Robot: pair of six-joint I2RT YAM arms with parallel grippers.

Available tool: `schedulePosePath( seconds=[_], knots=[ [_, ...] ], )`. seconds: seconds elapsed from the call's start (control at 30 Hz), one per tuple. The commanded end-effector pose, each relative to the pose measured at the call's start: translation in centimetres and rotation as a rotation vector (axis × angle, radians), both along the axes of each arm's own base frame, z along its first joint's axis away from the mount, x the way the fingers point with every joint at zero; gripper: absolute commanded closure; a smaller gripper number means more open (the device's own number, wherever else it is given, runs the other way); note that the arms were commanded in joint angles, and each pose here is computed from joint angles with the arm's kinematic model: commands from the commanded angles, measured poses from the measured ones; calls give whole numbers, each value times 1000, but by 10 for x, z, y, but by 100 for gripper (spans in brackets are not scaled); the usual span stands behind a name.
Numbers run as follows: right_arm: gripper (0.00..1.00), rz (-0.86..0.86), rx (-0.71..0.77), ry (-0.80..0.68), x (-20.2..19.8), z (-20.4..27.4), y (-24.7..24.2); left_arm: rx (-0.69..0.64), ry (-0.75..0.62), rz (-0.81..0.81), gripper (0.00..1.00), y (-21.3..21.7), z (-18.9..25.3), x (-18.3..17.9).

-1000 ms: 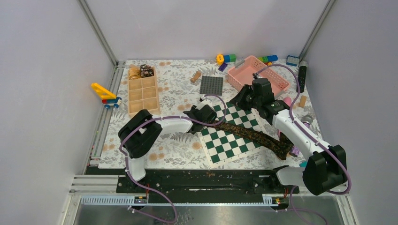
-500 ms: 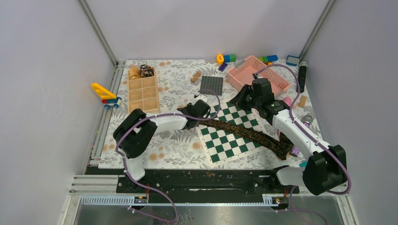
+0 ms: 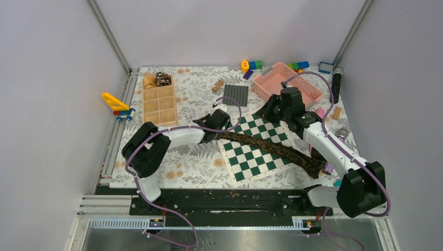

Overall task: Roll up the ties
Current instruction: Roll the tie at the center of the board.

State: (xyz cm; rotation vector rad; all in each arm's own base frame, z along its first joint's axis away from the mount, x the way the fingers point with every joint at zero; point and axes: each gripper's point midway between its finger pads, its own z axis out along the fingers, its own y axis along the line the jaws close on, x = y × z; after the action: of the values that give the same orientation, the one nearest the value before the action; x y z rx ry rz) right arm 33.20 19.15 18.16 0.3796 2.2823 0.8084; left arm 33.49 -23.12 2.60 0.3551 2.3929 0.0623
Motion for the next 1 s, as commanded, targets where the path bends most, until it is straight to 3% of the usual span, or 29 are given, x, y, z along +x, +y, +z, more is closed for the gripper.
schedulePosePath(
  seconds=[0.0,0.97],
  knots=[
    [79,-14,-4,-7,5,0,-3,-79,15,-21,67,-10,14,-8],
    [79,-12,-2,1,4,-5,-3,-103,-61,-18,65,-10,58,2]
  ],
)
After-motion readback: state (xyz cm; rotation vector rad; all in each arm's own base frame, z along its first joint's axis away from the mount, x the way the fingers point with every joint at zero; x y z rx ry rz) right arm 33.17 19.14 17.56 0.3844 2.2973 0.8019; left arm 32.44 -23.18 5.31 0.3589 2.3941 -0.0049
